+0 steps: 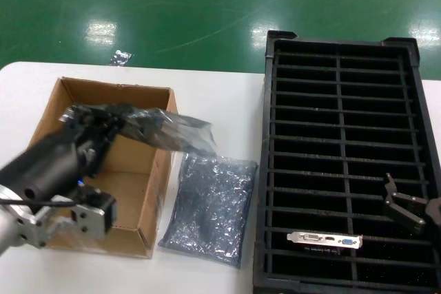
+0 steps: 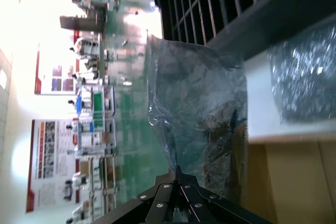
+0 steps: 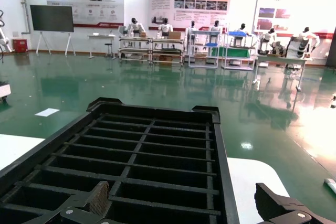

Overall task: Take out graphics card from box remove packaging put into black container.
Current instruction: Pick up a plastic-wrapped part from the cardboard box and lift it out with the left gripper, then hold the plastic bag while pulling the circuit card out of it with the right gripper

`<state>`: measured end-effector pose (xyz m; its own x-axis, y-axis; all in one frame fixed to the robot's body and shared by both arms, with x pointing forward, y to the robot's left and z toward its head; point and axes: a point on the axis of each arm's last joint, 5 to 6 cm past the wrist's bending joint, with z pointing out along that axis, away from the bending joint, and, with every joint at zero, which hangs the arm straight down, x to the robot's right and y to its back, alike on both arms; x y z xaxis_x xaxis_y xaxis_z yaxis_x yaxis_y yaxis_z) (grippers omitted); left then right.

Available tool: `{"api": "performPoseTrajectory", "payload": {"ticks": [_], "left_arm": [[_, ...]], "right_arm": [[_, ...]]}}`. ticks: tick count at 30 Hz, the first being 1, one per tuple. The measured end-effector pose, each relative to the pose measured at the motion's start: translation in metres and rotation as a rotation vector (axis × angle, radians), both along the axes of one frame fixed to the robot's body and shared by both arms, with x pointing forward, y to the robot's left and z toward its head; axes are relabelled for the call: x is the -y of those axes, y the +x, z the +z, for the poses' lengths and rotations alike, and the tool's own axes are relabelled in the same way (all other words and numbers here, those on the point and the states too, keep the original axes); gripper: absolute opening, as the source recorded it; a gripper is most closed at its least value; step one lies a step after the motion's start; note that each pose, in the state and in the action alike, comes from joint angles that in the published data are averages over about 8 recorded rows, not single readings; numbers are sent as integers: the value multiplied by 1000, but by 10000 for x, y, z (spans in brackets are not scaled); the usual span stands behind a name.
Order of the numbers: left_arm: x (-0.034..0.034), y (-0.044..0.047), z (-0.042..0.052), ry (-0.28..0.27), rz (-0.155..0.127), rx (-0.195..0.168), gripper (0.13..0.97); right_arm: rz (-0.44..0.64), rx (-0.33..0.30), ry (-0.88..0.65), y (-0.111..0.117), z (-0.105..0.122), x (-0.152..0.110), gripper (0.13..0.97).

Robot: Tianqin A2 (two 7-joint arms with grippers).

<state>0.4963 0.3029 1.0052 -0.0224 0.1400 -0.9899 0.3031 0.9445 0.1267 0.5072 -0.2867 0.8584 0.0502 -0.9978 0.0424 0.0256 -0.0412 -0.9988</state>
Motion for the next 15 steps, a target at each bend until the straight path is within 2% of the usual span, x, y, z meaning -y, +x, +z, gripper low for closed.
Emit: {"api": "performPoseTrajectory", "payload": {"ticks": [5, 10, 15], "left_arm": [[54, -10, -42, -8, -26, -10, 139], [58, -10, -46, -9, -28, -11, 139], [58, -10, -46, -8, -28, -11, 139]], "right_arm": [[0, 0, 0, 0, 0, 0, 966], [18, 13, 28, 24, 21, -60, 966], [71, 43, 85, 82, 88, -249, 966]]}}
